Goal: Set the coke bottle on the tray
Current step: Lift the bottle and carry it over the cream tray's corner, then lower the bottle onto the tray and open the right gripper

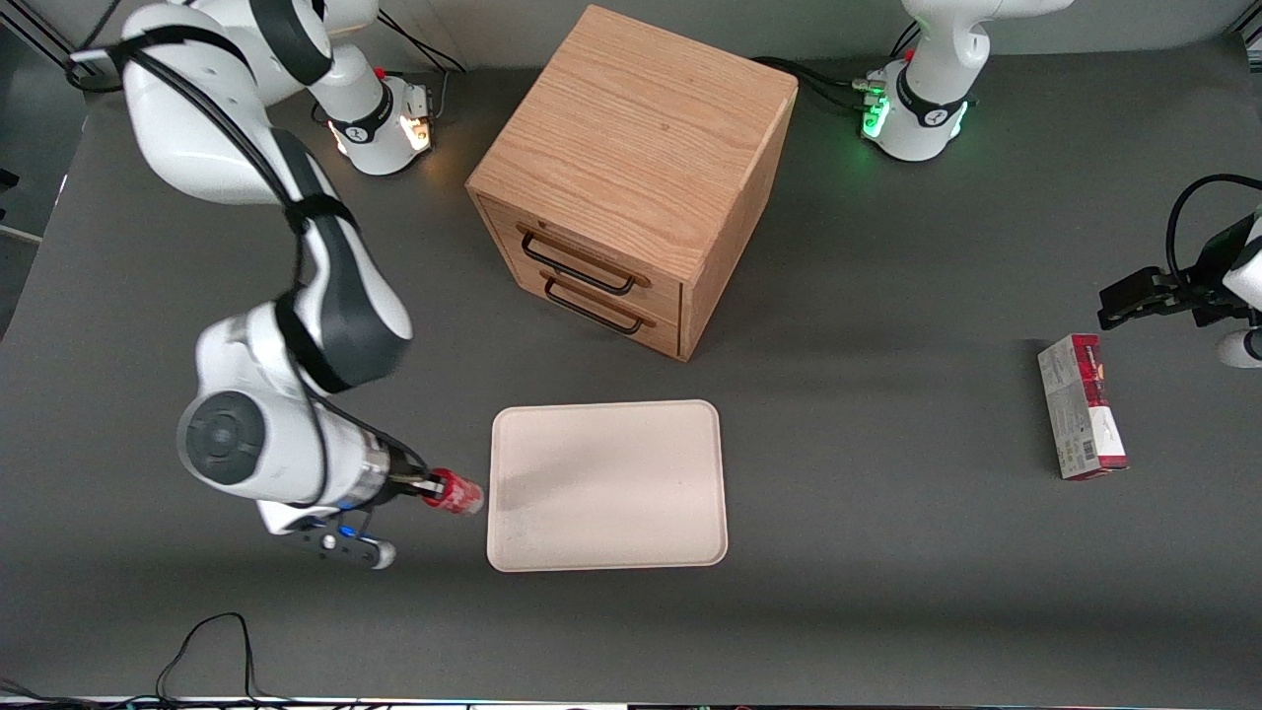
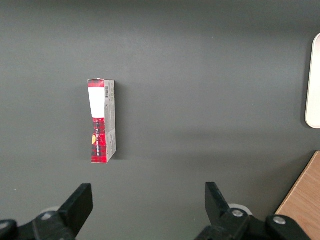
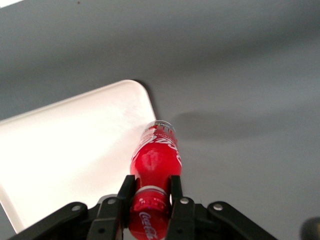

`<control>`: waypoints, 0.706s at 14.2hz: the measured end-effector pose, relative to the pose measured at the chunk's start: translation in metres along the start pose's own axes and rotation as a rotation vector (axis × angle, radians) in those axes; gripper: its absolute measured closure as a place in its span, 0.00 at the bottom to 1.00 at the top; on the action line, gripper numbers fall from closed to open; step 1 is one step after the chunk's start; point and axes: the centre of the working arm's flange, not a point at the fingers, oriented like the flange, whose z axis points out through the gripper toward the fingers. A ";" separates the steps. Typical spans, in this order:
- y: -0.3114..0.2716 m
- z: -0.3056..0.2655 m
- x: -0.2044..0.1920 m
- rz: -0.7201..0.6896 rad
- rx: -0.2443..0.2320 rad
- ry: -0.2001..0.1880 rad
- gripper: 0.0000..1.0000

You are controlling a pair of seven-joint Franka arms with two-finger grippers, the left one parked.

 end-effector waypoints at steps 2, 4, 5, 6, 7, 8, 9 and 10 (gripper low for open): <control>-0.018 0.028 -0.003 0.035 0.007 0.025 0.67; -0.026 0.041 -0.003 0.060 0.019 0.039 0.67; -0.029 0.044 -0.003 0.059 0.018 0.042 0.67; -0.031 0.046 -0.004 0.059 0.011 0.049 0.67; -0.033 0.047 -0.005 0.062 0.005 0.057 0.67; -0.034 0.048 -0.006 0.064 0.001 0.061 0.67; -0.034 0.049 -0.006 0.064 0.000 0.061 0.67; -0.034 0.050 -0.006 0.064 -0.001 0.061 0.67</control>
